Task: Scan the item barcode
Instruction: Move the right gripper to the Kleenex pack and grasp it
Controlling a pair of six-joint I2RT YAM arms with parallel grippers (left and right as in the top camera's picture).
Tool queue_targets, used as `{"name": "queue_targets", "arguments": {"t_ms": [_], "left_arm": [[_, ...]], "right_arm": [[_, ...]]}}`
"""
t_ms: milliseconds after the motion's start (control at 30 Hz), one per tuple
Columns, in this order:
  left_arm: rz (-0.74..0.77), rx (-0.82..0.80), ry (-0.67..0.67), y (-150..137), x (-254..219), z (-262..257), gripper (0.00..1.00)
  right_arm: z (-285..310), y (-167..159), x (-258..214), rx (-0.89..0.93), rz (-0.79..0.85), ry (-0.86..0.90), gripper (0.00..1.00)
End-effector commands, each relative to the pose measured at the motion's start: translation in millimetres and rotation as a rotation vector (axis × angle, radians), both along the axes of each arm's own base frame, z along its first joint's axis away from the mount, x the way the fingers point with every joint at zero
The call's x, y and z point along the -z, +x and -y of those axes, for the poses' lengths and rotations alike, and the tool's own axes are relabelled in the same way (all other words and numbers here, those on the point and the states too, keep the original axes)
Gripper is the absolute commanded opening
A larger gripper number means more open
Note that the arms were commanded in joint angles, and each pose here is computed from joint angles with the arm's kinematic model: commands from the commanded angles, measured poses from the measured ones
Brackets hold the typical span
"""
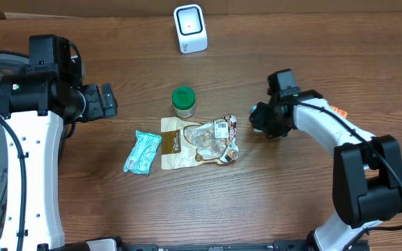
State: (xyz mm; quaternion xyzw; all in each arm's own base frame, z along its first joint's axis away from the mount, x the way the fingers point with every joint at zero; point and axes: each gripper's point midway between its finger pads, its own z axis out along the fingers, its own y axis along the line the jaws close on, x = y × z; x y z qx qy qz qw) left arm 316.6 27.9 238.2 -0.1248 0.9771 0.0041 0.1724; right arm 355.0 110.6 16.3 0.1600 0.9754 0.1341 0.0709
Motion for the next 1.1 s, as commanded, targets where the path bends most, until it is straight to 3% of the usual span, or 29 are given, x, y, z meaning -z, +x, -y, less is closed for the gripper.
{"name": "queue_targets", "arguments": {"t_ms": [0, 233, 433, 833, 1067], "left_arm": [[0.006, 0.005, -0.005, 2, -2, 0, 1.00], [0.006, 0.006, -0.005, 2, -2, 0, 1.00], [0.006, 0.005, -0.005, 2, -2, 0, 0.99], [0.006, 0.005, -0.005, 2, -2, 0, 1.00], [0.006, 0.005, -0.005, 2, -2, 0, 1.00]], "right_arm": [[39, 10, 2, 0.063, 0.016, -0.107, 0.30], [38, 17, -25, -0.052, 0.039, -0.049, 0.30], [41, 27, -51, -0.035, 0.091, -0.046, 0.31], [115, 58, -53, 0.416, 0.186, -0.323, 0.24], [112, 65, -35, 0.421, 0.173, -0.309, 0.24]]}}
